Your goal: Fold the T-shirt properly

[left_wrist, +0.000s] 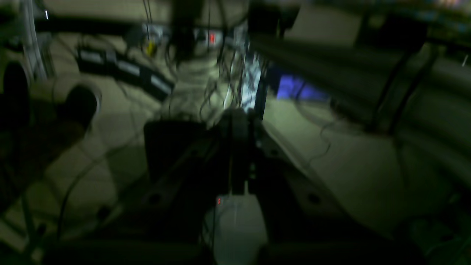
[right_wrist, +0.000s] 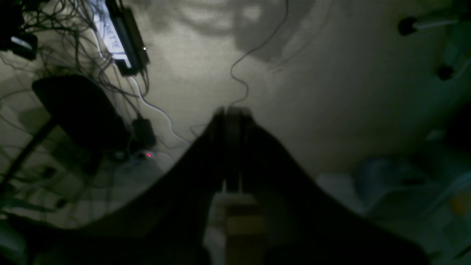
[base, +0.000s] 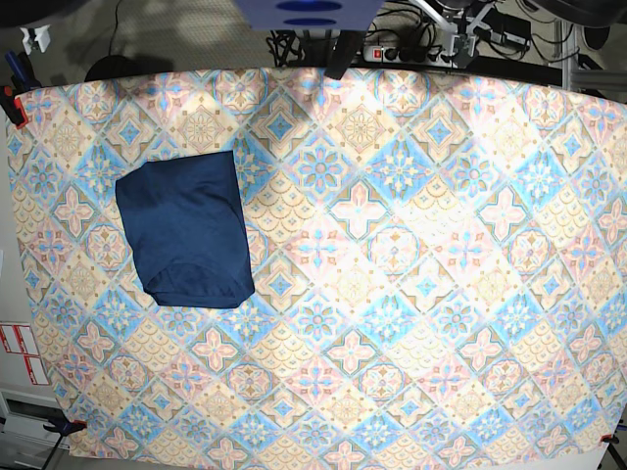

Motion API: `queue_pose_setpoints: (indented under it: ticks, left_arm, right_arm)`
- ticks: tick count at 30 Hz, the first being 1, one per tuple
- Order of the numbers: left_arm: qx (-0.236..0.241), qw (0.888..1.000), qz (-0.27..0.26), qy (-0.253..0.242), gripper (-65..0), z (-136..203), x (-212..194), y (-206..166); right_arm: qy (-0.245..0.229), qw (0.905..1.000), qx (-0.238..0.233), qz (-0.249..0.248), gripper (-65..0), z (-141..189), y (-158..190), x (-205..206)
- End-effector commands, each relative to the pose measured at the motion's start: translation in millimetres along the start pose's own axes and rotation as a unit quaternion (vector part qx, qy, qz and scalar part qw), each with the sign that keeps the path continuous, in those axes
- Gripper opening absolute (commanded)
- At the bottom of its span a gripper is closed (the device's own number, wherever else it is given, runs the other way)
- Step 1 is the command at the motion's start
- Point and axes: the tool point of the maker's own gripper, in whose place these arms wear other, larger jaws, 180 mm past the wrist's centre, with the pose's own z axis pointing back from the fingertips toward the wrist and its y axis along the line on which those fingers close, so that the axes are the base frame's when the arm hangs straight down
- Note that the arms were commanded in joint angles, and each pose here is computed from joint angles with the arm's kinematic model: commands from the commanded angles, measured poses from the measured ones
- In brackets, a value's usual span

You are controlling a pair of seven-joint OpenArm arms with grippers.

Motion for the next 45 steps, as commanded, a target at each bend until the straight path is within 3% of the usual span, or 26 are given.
queue_pose_setpoints:
  ticks: [1,4,7,16,23,33,38,45]
  left_arm:
    - [-0.004,1.000,-0.001,0.006,-65.0,2.4,-7.3,-3.3]
    - [-0.014,0.999,-0.013,0.034,-65.0,-3.3,-26.6,-10.9]
    - [-0.006,0.998,-0.016,0.063,-65.0,-21.1,-46.1,-6.1]
    - [0.000,0.992,-0.083,0.096,-65.0,-108.6,-93.4,-6.8]
    - [0.036,0.990,-0.105,0.091,-65.0,-154.6,-103.6,17.5]
    - [0.101,0.984,-0.125,0.077,-65.0,-196.1,-102.1,61.5]
    - [0.109,0.984,-0.124,0.062,-65.0,-209.6,-71.2,61.8]
    - [0.109,0.986,-0.117,0.045,-65.0,-215.5,-50.4,59.0]
  right_arm:
    - [0.023,0.9997,-0.004,-0.005,-64.8,-2.8,-2.0,-18.1]
    - [0.073,0.9969,0.011,-0.029,-64.8,-23.2,5.5,-57.3]
    - [0.088,0.9935,0.041,-0.058,-64.8,-47.3,22.6,-79.2]
    - [0.027,0.9818,0.162,-0.096,-64.8,-111.8,118.1,-69.2]
    - [-0.002,0.9744,0.207,-0.088,-64.8,-130.8,161.4,-47.9]
    - [-0.033,0.9681,0.234,-0.082,-64.8,-143.5,189.9,-3.4]
    - [-0.042,0.9555,0.276,-0.095,-64.8,-143.2,245.5,8.2]
    - [-0.064,0.9433,0.310,-0.100,-64.8,-140.1,287.8,41.0]
